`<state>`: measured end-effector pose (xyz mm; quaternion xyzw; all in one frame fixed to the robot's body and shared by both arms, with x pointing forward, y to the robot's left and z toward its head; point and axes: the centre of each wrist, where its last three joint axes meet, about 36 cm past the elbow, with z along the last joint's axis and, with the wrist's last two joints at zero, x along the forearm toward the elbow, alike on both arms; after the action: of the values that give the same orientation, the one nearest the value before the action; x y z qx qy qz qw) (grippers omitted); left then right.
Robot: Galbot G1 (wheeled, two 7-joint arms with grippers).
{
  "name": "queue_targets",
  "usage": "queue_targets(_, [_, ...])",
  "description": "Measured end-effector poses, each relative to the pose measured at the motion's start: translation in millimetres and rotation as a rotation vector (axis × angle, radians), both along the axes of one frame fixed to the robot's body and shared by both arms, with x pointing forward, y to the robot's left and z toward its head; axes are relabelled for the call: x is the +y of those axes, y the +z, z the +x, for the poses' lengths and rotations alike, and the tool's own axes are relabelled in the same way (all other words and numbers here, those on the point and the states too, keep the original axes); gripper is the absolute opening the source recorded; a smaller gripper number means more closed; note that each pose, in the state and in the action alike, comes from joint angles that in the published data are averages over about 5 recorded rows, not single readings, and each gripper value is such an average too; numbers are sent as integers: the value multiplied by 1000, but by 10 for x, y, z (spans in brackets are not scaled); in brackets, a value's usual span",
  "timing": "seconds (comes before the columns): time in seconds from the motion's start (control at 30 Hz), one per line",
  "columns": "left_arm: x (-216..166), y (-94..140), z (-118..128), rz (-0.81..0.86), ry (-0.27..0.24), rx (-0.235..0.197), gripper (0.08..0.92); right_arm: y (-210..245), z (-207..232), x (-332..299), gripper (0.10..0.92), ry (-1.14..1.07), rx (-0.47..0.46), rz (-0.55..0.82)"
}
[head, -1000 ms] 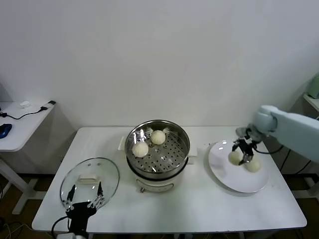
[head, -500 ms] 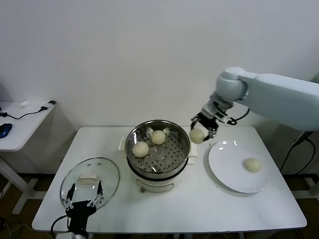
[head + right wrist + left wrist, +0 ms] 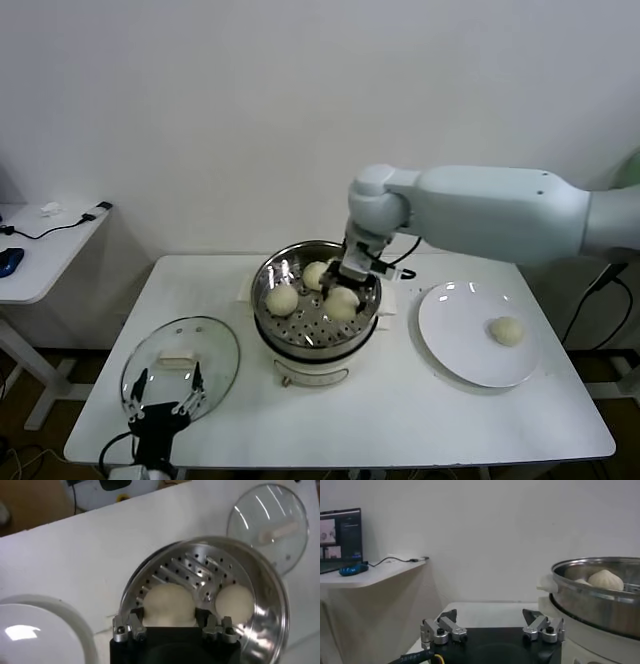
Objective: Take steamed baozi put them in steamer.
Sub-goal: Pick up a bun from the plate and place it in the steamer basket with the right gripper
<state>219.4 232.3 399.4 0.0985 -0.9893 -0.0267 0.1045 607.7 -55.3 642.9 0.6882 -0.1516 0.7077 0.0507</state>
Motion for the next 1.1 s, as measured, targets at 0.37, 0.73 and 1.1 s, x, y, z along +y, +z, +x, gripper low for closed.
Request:
queue_targets(0.37, [3, 5, -5, 1, 2, 0, 823, -407, -15, 404, 679, 102, 6, -30])
queue_targets(0.73, [9, 8, -1, 1, 5, -2, 823, -605, 45, 510, 817, 128, 20, -11])
queue_targets(1.1, [-2, 28, -17, -1, 6, -6, 823, -160, 252, 343, 823, 101, 32, 22])
